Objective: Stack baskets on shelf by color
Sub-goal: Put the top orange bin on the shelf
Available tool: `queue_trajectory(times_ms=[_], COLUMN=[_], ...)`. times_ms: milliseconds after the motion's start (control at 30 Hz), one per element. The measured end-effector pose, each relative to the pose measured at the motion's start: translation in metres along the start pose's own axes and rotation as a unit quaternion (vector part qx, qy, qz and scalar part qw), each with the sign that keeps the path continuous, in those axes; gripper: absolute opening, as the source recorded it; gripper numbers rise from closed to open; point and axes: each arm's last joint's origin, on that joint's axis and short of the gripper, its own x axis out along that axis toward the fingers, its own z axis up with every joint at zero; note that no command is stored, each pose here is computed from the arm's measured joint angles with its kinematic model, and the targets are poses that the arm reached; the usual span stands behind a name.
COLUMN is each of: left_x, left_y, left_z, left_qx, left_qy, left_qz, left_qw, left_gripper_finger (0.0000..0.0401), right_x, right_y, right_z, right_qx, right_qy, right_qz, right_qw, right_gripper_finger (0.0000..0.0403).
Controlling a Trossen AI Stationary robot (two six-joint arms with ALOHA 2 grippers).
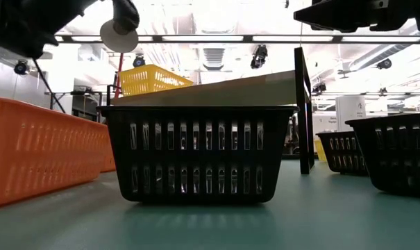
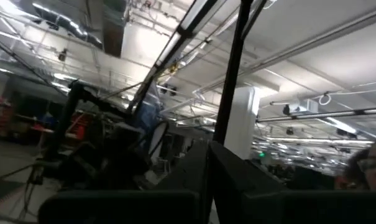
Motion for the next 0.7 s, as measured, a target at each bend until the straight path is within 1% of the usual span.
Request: queue_trajectory(times_ms=[67,133,233,300,400,467,567,700], left_x=[0.009,0.018,0.03,0.039,0.048,0.054,0.058,0.059], left_y=[-0.002,-0.004,-0.008,-0.01,-0.017,-0.024,-0.033,-0.04], left_z=[-0.003,-0.009,-0.013,-0.016,-0.021,-0.023,-0.029,-0.037], left_qx=[-0.013,-0.026,-0.055,-0.08,-0.129,-0.166,-0.222,-0.276], left_qy=[0.021,0.056,0.11,0.154,0.223,0.264,0.319,0.369], left_qz=[0.001,0.013,0.056,0.098,0.161,0.195,0.246,0.305], left_qw=[1.0,0.998,0.991,0.98,0.953,0.93,0.888,0.833], left_gripper_finger=[0.0001,0.0001,0.0001,0.0001,0.0001,0.0001,0.0001,0.0001], right_x=[-0.001,-0.003,-0.004,-0.006,-0.008,-0.009,-0.011,-0.014], right_y=[0.0,0.0,0.0,0.0,-0.001,-0.001,-0.001,-0.001], right_z=[0.0,-0.002,-0.001,-0.001,-0.001,-0.001,-0.001,-0.001], right_qx=[-0.003,0.0,0.008,0.013,0.018,0.02,0.027,0.03], right_qy=[0.004,0.011,0.013,0.014,0.014,0.017,0.02,0.022], right_qz=[0.002,0.006,0.007,0.007,0.007,0.008,0.01,0.011], right_qw=[1.0,1.0,1.0,1.0,1.0,1.0,0.999,0.999], right_gripper_finger=[0.0009,0.0009,0.0008,0.0009,0.0009,0.0009,0.0009,0.0009])
